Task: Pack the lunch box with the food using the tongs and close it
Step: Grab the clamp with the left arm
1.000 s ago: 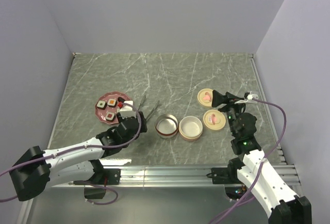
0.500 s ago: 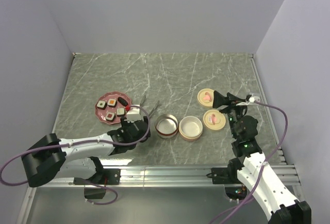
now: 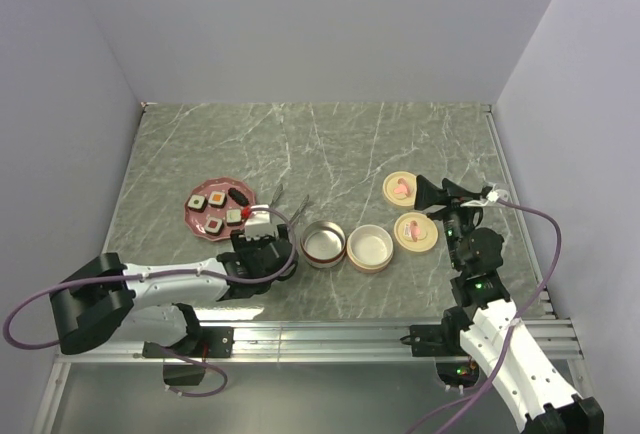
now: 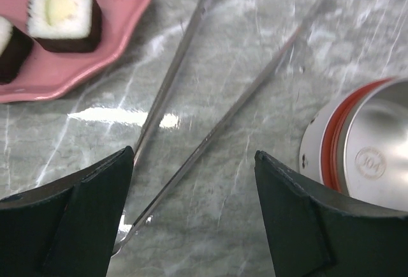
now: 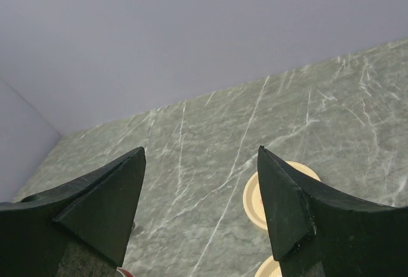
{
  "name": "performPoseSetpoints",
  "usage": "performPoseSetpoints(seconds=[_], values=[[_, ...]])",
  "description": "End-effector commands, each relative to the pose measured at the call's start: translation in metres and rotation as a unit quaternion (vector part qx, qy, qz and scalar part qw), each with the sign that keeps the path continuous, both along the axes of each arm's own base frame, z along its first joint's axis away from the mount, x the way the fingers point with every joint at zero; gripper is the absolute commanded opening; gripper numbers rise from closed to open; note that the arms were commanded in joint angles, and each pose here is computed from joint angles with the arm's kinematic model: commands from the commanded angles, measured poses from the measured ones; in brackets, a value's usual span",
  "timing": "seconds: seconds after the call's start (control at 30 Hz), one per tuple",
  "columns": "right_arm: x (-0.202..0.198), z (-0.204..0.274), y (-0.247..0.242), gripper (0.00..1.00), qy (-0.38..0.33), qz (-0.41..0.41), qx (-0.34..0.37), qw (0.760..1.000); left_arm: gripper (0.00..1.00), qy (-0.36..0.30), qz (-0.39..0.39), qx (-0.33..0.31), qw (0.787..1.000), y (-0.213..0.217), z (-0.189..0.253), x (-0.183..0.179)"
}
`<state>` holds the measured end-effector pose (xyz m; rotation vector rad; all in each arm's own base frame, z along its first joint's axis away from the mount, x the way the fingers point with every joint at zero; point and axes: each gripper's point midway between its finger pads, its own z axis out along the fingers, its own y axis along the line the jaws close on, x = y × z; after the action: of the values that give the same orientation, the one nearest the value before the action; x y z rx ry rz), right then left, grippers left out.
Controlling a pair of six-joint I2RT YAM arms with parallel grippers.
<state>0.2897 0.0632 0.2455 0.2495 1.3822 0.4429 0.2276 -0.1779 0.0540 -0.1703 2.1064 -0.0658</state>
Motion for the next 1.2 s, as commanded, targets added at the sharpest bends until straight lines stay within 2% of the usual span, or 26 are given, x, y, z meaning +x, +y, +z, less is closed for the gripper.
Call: performPoseSetpoints(seconds=[0.0, 0.33, 0.8, 0.9, 1.03, 1.17], values=[[-0.001, 0.003, -0.001, 0.78, -0.007, -0.002, 0.003, 1.0, 0.83, -0.037, 0.038, -0.028, 0.998, 0.007, 0.015, 0.006], [-0.006, 0.007, 0.0, 0.78, -0.015, 0.001, 0.007, 1.0, 0.85, 0.005, 0.051, 0.031, 0.998, 0.007, -0.015, 0.004], [-0.003, 0.006, 0.001, 0.78, -0.011, 0.004, 0.004, 1.0, 0.84, 0.028, 0.021, 0.031, 0.999, -0.015, -0.037, 0.013], [-0.003, 0.006, 0.001, 0.78, -0.011, 0.005, 0.005, 1.0, 0.81, 0.037, 0.013, 0.029, 0.999, -0.016, -0.044, 0.014], [-0.004, 0.006, 0.001, 0.78, -0.011, 0.004, 0.005, 1.0, 0.72, 0.037, -0.014, -0.006, 0.999, -0.03, -0.043, 0.016], [-0.002, 0.006, 0.001, 0.78, -0.009, 0.004, 0.004, 1.0, 0.68, 0.046, -0.04, -0.02, 0.998, -0.042, -0.046, 0.014]])
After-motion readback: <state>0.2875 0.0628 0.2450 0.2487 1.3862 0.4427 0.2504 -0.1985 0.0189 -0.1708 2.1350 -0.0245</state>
